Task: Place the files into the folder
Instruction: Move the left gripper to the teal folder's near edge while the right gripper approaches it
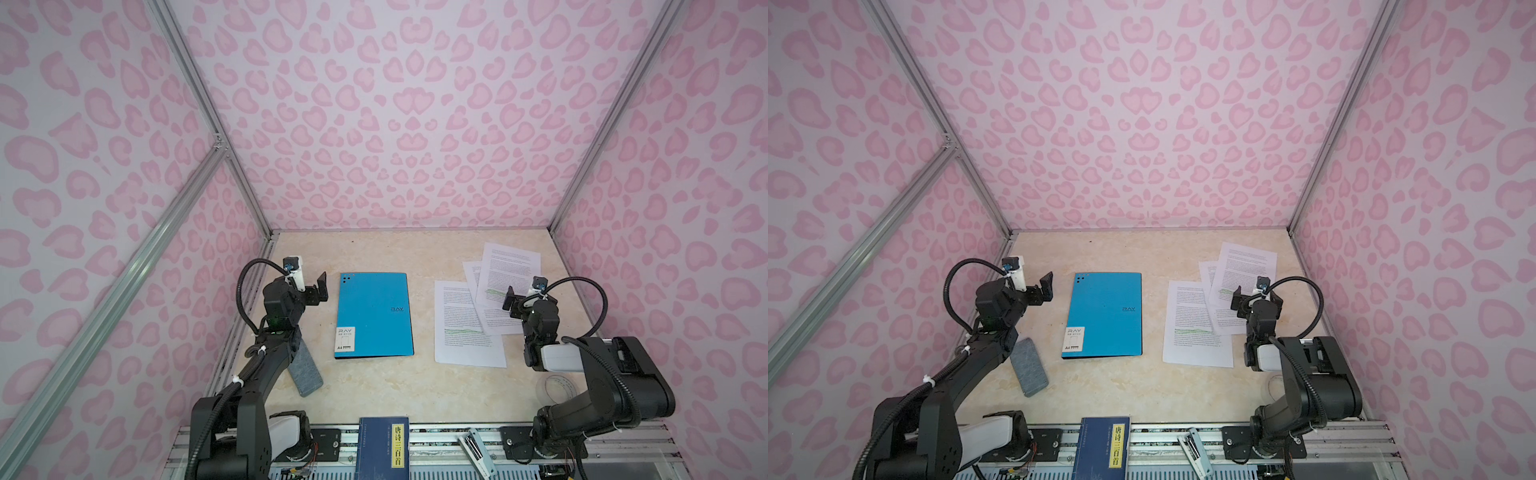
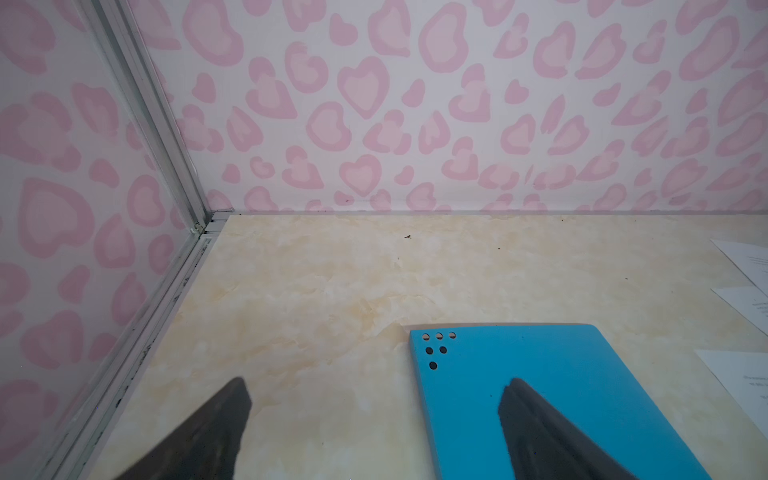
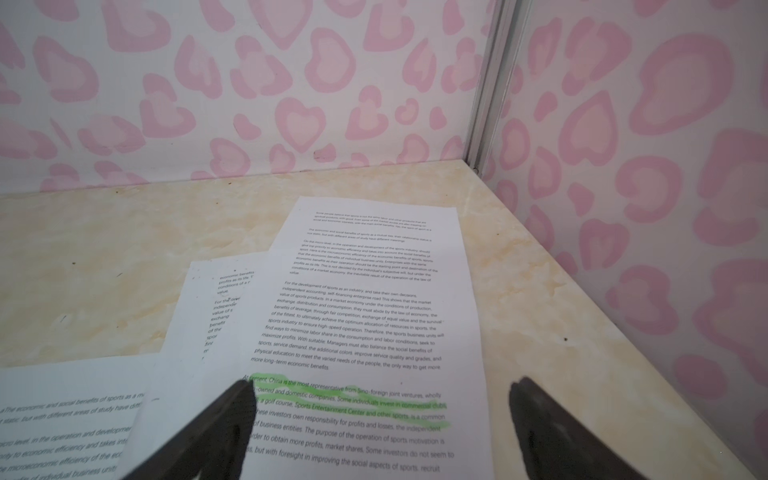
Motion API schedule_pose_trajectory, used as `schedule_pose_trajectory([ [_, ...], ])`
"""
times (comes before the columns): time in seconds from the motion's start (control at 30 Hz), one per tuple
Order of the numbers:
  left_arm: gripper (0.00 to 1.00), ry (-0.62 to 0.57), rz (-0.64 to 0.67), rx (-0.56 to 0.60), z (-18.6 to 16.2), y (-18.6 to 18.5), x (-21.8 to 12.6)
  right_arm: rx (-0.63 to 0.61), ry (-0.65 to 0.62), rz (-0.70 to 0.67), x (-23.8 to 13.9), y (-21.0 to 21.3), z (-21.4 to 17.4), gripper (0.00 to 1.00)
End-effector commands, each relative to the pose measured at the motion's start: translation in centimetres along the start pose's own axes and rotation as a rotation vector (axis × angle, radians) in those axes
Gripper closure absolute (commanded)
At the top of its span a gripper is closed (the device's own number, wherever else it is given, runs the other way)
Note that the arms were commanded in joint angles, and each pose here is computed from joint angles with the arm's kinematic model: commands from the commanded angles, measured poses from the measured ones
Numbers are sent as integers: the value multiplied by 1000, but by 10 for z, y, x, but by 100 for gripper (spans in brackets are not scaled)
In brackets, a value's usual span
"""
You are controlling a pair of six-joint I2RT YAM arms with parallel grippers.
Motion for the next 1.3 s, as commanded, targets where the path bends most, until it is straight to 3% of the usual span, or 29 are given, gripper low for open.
schedule_pose_trajectory([
  [0.0, 3, 216, -20, 63, -7, -5, -15, -7, 18, -41, -3, -2, 12, 3],
  [0.17, 3, 325, -69, 198, 20, -11, -45, -12, 33, -58, -21, 19, 55, 3],
  [0.27, 3, 372, -88, 298, 31, -14, -63, 189, 163, -93, -37, 23, 88, 3],
  [0.33, 3, 407, -110, 393, 34, -17, -75, 268, 318, -20, -51, 34, 99, 3],
  [0.4, 3, 433, -98, 468, 35, -18, -84, 302, 418, 89, -67, 49, 96, 3],
  [0.5, 3, 488, -167, 602, 22, -26, -98, 399, 427, 234, -93, 67, 77, 3],
  [0.57, 3, 525, -227, 697, 8, -35, -105, 441, 439, 261, -108, 70, 66, 3],
  [0.73, 3, 509, -338, 840, -32, -51, -114, 365, 562, 267, -131, 77, 32, 3],
  [0.97, 3, 565, -320, 1015, -70, -59, -110, 155, 740, 240, -150, 104, 9, 3],
  [1.27, 3, 644, -323, 1244, -108, -96, -100, 40, 793, 306, -159, 166, -9, 3],
])
Point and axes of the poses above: each gripper's point midway between its finger pads, its own x axis out along the fingers, its own y axis along the line the jaws close on, z = x × y, the point moved 6 cm from there along -x, back along the fingers, and after that the axes turned 1 degree about x, right-handed, at the moved point
